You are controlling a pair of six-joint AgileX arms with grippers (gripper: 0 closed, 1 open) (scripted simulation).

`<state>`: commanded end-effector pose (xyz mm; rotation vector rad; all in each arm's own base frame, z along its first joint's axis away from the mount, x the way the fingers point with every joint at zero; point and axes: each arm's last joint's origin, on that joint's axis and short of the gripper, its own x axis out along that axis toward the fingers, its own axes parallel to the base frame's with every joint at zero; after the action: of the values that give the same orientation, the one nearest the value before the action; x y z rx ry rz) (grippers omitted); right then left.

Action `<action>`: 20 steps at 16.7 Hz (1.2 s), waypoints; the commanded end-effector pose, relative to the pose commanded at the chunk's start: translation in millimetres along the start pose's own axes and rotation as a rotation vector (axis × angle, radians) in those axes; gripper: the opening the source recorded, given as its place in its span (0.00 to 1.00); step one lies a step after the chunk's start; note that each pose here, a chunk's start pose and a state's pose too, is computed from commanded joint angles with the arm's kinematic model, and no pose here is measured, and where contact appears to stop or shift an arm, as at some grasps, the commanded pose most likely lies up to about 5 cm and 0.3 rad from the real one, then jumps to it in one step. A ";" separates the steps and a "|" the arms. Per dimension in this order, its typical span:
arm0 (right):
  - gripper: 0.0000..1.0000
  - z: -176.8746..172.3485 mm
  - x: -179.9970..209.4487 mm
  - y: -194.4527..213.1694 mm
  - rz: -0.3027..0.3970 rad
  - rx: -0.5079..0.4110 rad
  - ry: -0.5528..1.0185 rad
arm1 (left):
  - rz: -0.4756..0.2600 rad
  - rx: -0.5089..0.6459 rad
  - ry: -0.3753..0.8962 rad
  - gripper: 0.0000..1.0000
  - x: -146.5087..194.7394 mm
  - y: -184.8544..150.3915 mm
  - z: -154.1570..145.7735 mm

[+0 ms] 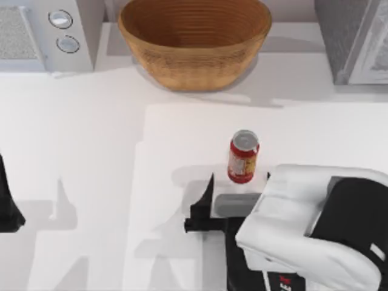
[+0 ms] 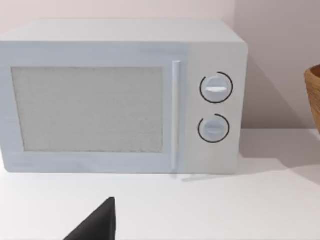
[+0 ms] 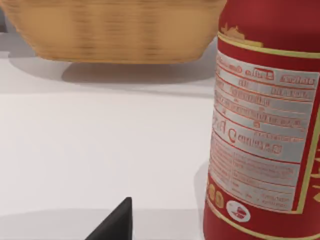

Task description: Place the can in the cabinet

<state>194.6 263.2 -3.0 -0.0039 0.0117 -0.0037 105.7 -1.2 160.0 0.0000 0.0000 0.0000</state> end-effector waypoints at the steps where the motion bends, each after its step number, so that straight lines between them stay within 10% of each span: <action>1: 1.00 2.9 4.3 0.9 -0.004 0.008 -0.008 | 0.000 0.000 0.000 1.00 0.0 0.0 0.0; 15: 1.00 14.6 53.3 -4.8 -0.006 0.006 -0.017 | 0.000 0.000 0.000 1.00 0.0 0.0 0.0; 20: 0.62 14.6 53.3 -4.8 -0.006 0.006 -0.017 | 0.000 0.000 0.000 1.00 0.0 0.0 0.0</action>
<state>248.0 258.2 11.0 0.0020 -0.0058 -0.0095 105.7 -1.2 160.0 0.0000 0.0000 0.0000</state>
